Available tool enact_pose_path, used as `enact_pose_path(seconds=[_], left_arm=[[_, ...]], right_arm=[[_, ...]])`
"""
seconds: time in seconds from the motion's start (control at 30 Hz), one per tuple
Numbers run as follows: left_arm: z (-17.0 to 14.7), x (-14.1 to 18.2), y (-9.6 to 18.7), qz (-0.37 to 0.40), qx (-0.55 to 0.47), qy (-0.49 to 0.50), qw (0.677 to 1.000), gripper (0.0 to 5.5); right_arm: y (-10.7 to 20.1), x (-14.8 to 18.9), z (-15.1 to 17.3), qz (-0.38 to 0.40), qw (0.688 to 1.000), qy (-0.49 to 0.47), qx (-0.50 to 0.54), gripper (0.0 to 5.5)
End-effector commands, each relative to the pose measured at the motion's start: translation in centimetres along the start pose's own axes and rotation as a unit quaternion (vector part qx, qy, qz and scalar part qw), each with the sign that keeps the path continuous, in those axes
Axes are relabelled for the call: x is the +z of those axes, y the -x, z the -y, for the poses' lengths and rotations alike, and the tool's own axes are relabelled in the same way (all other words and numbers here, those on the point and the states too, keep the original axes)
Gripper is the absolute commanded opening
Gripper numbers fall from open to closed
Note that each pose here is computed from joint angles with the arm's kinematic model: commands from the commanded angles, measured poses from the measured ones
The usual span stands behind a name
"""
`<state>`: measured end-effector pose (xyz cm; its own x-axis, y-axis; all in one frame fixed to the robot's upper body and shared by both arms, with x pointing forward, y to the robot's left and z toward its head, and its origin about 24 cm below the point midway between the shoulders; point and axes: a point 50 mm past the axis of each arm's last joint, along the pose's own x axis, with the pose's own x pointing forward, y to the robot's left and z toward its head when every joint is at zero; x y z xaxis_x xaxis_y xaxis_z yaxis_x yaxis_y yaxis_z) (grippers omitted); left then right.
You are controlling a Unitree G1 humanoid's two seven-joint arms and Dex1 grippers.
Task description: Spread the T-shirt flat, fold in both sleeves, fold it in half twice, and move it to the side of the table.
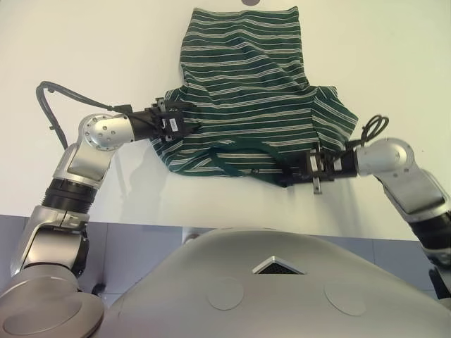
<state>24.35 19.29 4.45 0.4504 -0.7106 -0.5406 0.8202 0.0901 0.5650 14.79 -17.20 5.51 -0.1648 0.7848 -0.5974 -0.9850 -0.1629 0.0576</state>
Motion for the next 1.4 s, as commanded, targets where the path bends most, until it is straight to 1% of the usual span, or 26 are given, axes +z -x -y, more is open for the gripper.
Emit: enact_pose_path(seconds=[0.03, 0.1, 0.13, 0.2, 0.27, 0.3, 0.37, 0.43, 0.5, 0.53, 0.6, 0.7, 0.77, 0.87, 0.93, 1.0, 1.07, 1.1, 1.13, 1.17, 1.23, 1.3, 1.4], left_arm=[[2.9, -3.5, 0.0, -0.091, -0.053, 0.006, 0.994, 2.39], [3.4, -3.9, 0.0, -0.09, -0.054, 0.013, 0.994, 2.39], [3.2, -3.6, -0.1, -0.076, -0.047, 0.02, 0.996, 2.39], [2.3, -2.9, 0.0, -0.048, -0.028, 0.031, 0.998, 2.39], [0.5, -2.5, 0.4, -0.031, 0.005, 0.032, 0.999, 2.39], [-0.7, -2.4, 0.7, -0.029, 0.028, 0.03, 0.999, 2.39], [-3.0, -2.6, 1.2, -0.038, 0.076, 0.015, 0.996, 2.39], [-5.1, -3.4, 1.3, -0.078, 0.123, -0.032, 0.989, 2.39], [-6.0, -4.4, 1.0, -0.123, 0.142, -0.079, 0.979, 2.39], [-6.0, -4.6, 0.8, -0.127, 0.147, -0.086, 0.977, 2.39], [-6.3, -4.4, 0.3, -0.107, 0.164, -0.074, 0.978, 2.39], [-7.2, -3.4, 0.2, -0.063, 0.194, -0.052, 0.977, 2.39], [-8.0, -2.3, 0.5, -0.023, 0.217, -0.027, 0.975, 2.39], [-8.7, -0.8, 1.1, 0.008, 0.233, -0.032, 0.972, 2.39], [-9.0, 0.7, 1.0, 0.032, 0.237, -0.038, 0.97, 2.39], [-8.2, 2.7, 0.2, 0.074, 0.224, -0.036, 0.971, 2.39], [-5.3, 4.8, -1.3, 0.115, 0.165, -0.036, 0.979, 2.39], [-3.4, 5.2, -1.9, 0.121, 0.122, -0.033, 0.985, 2.39], [-1.6, 5.0, -2.1, 0.11, 0.078, -0.034, 0.99, 2.39], [0.2, 4.2, -2.0, 0.084, 0.027, -0.045, 0.995, 2.39], [2.1, 2.6, -1.3, 0.035, -0.037, -0.059, 0.997, 2.39], [1.8, 1.7, -0.7, 0.01, -0.039, -0.069, 0.997, 2.39], [0.3, 1.8, -0.3, 0.009, -0.018, -0.074, 0.997, 2.39]], right_arm=[[1.5, 0.7, -1.2, 0.0, 0.999, 0.007, 0.037, 1.63], [1.5, 1.0, -1.5, 0.01, 0.999, 0.008, 0.04, 1.63], [1.5, 1.6, -0.6, 0.031, 0.999, 0.012, 0.009, 1.63], [2.1, 3.1, 2.4, 0.084, 0.992, 0.019, -0.087, 1.63], [3.2, 4.6, 6.1, 0.136, 0.969, 0.015, -0.204, 1.63], [3.5, 4.7, 7.8, 0.135, 0.957, 0.016, -0.257, 1.63], [3.0, 3.7, 10.0, 0.091, 0.943, 0.023, -0.32, 1.63], [1.6, 2.8, 11.1, 0.056, 0.938, 0.036, -0.34, 1.63], [-0.4, 2.2, 12.7, 0.03, 0.931, 0.054, -0.359, 1.63], [-1.2, 2.3, 13.5, 0.023, 0.926, 0.062, -0.371, 1.63], [-2.4, 3.0, 15.3, 0.029, 0.915, 0.073, -0.395, 1.63], [-3.4, 4.2, 17.8, 0.037, 0.884, 0.085, -0.458, 1.63], [-4.0, 3.5, 18.5, 0.014, 0.879, 0.089, -0.468, 1.63], [-4.6, 2.1, 19.1, -0.022, 0.878, 0.081, -0.471, 1.63], [-4.3, 1.7, 19.9, -0.03, 0.87, 0.07, -0.487, 1.63], [-3.3, 2.1, 21.0, -0.019, 0.851, 0.054, -0.522, 1.63], [-1.8, 2.8, 22.0, 0.004, 0.828, 0.04, -0.559, 1.63], [-1.1, 3.2, 22.4, 0.022, 0.818, 0.028, -0.574, 1.63], [-0.5, 3.4, 22.8, 0.036, 0.81, 0.016, -0.586, 1.63], [0.2, 3.2, 23.0, 0.038, 0.802, 0.004, -0.596, 1.63], [0.9, 2.1, 23.2, 0.014, 0.797, -0.013, -0.604, 1.63], [0.5, 0.3, 22.7, -0.035, 0.81, -0.017, -0.585, 1.63], [-2.9, -2.3, 20.8, -0.098, 0.859, -0.004, -0.502, 1.63]])
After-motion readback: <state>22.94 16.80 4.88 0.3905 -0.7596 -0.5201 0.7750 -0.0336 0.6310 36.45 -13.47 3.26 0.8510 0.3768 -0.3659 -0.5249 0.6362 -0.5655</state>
